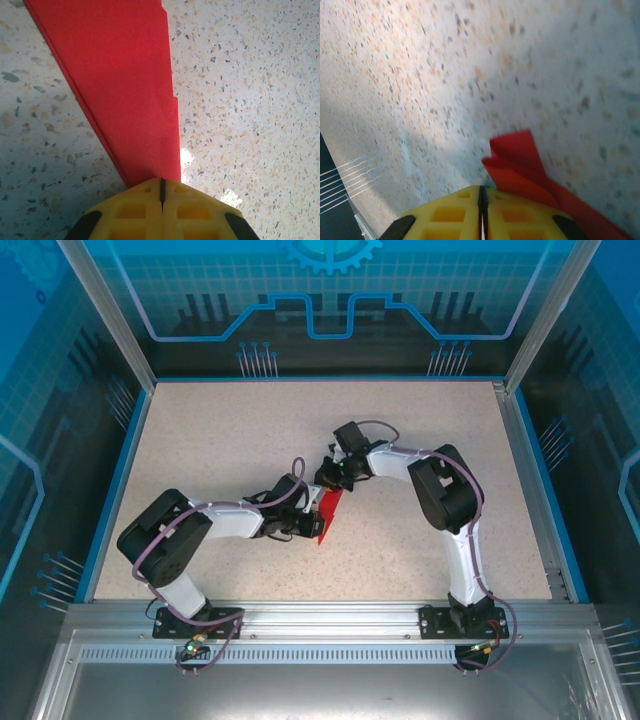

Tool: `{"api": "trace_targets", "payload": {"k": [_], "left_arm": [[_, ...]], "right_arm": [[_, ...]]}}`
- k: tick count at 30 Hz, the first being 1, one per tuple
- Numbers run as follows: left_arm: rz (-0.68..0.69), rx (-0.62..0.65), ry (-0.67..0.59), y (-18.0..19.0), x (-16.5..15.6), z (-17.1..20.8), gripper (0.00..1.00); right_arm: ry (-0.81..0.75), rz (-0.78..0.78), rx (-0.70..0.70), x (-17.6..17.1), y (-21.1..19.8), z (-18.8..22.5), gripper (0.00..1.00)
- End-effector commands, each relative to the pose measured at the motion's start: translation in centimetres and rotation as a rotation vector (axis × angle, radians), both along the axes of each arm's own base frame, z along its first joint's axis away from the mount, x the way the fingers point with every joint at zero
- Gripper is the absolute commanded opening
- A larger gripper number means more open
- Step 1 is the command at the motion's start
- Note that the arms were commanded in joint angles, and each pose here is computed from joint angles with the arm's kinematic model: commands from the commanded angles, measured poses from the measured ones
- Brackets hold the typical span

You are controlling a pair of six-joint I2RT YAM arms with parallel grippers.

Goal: Fold a paper plane with a square sheet of paper (pick it up from the middle)
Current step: Fold the wing for the fifth time at the center of the table.

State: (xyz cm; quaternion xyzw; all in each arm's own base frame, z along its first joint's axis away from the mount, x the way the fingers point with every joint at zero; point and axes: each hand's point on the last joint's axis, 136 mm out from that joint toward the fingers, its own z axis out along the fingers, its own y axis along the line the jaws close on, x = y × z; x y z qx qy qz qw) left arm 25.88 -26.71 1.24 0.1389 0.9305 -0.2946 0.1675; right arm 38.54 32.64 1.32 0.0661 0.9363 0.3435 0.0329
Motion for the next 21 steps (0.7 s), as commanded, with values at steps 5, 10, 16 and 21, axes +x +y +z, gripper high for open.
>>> {"api": "trace_targets", "payload": {"k": [5, 10, 16, 21], "left_arm": [[-0.021, 0.194, 0.302, 4.5, -7.6, -5.1, 0.00], [-0.029, 0.170, 0.303, 3.7, -7.4, -4.5, 0.00], [-0.039, 0.170, 0.291, 3.3, -7.1, -4.0, 0.00], [-0.025, 0.146, 0.265, 2.2, -5.8, -2.9, 0.02]], "right_arm": [[-0.112, -0.124, -0.118, 6.6, -3.8, -1.4, 0.12], [-0.169, -0.115, -0.095, 8.0, -4.2, 1.1, 0.13], [-0.197, -0.097, -0.061, 8.5, -5.1, 2.9, 0.14], [-0.239, -0.080, -0.052, 6.6, -6.5, 5.6, 0.17]]}}
